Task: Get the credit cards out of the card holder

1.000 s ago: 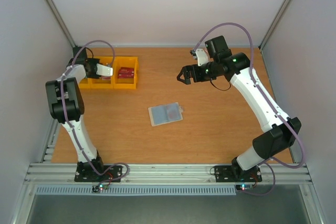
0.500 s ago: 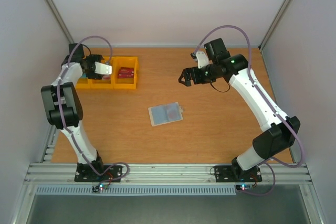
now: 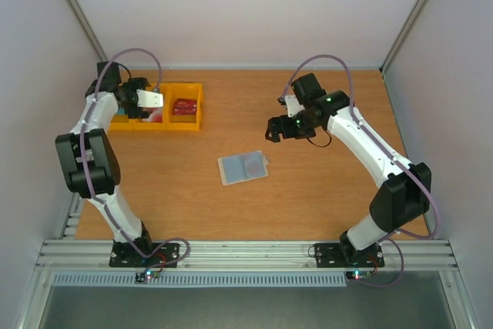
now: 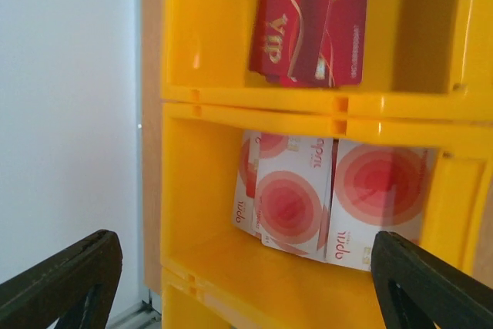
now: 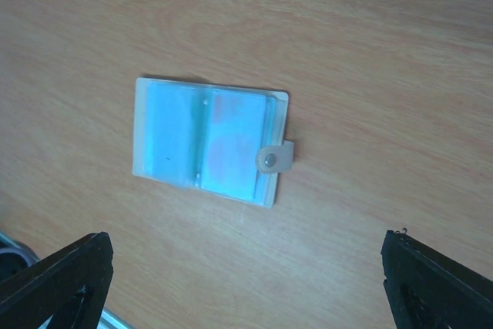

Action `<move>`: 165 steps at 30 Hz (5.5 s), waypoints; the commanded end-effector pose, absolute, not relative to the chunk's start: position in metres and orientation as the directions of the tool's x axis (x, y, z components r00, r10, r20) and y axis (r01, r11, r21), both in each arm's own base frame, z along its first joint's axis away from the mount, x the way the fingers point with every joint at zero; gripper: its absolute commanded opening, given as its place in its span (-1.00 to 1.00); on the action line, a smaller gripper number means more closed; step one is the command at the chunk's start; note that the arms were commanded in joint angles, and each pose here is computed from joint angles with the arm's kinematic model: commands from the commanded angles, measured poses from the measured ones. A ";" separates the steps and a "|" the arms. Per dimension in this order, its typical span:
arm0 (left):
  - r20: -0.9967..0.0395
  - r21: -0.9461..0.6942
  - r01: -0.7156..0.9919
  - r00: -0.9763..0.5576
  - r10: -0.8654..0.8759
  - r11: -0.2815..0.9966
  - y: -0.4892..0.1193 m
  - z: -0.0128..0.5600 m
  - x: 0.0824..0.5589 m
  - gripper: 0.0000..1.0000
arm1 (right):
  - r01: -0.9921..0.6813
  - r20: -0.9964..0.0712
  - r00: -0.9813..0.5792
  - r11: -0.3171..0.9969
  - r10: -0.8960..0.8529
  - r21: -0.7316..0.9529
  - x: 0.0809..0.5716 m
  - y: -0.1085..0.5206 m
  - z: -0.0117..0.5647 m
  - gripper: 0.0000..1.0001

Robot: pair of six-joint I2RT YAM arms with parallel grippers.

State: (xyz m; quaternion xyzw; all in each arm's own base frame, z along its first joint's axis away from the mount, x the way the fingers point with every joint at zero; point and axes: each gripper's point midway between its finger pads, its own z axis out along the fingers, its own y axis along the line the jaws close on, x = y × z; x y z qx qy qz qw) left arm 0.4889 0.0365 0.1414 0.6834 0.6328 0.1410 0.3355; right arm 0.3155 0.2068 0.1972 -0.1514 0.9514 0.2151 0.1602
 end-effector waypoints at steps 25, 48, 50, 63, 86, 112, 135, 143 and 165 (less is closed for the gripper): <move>-0.853 -0.183 0.852 -0.385 0.352 0.490 -0.216 0.169 0.258 0.76 | -0.363 -0.112 -0.932 0.889 -0.345 0.281 0.324 0.263 0.022 -0.13; -0.872 -0.285 0.796 -0.447 0.200 0.535 -0.222 0.122 0.266 0.99 | -0.645 -0.316 -0.759 0.595 -0.569 0.479 0.276 0.287 0.136 -0.98; -0.881 -0.255 0.827 -0.412 0.233 0.501 -0.231 0.120 0.266 0.99 | -0.649 -0.327 -0.757 0.596 -0.565 0.472 0.279 0.288 0.134 -0.98; -0.705 -0.341 0.626 -0.663 0.250 0.701 -0.244 0.039 0.272 0.55 | -0.536 -0.241 -0.839 0.665 -0.488 0.520 0.289 0.282 0.093 -0.96; -0.655 -0.326 0.597 -0.702 0.281 0.733 -0.233 0.006 0.263 0.26 | -0.352 -0.163 -0.932 0.704 -0.323 0.616 0.307 0.301 0.043 -0.01; -0.698 -0.308 0.648 -0.652 0.298 0.696 -0.238 0.018 0.257 0.24 | -0.238 -0.050 -0.967 0.817 -0.249 0.525 0.301 0.282 0.037 0.00; -0.679 -0.293 0.441 -0.720 0.140 0.848 -0.203 0.041 0.267 0.59 | -0.250 -0.117 -0.965 0.690 -0.235 0.679 0.298 0.278 0.063 -0.97; -0.624 -0.368 0.332 -0.781 0.034 0.868 -0.195 0.020 0.266 0.74 | -0.255 -0.114 -0.962 0.656 -0.250 0.711 0.294 0.282 0.063 -0.86; -0.615 -0.341 0.355 -0.784 0.079 0.870 -0.199 0.008 0.270 0.39 | -0.254 -0.121 -0.958 0.580 -0.259 0.774 0.306 0.309 0.064 -0.95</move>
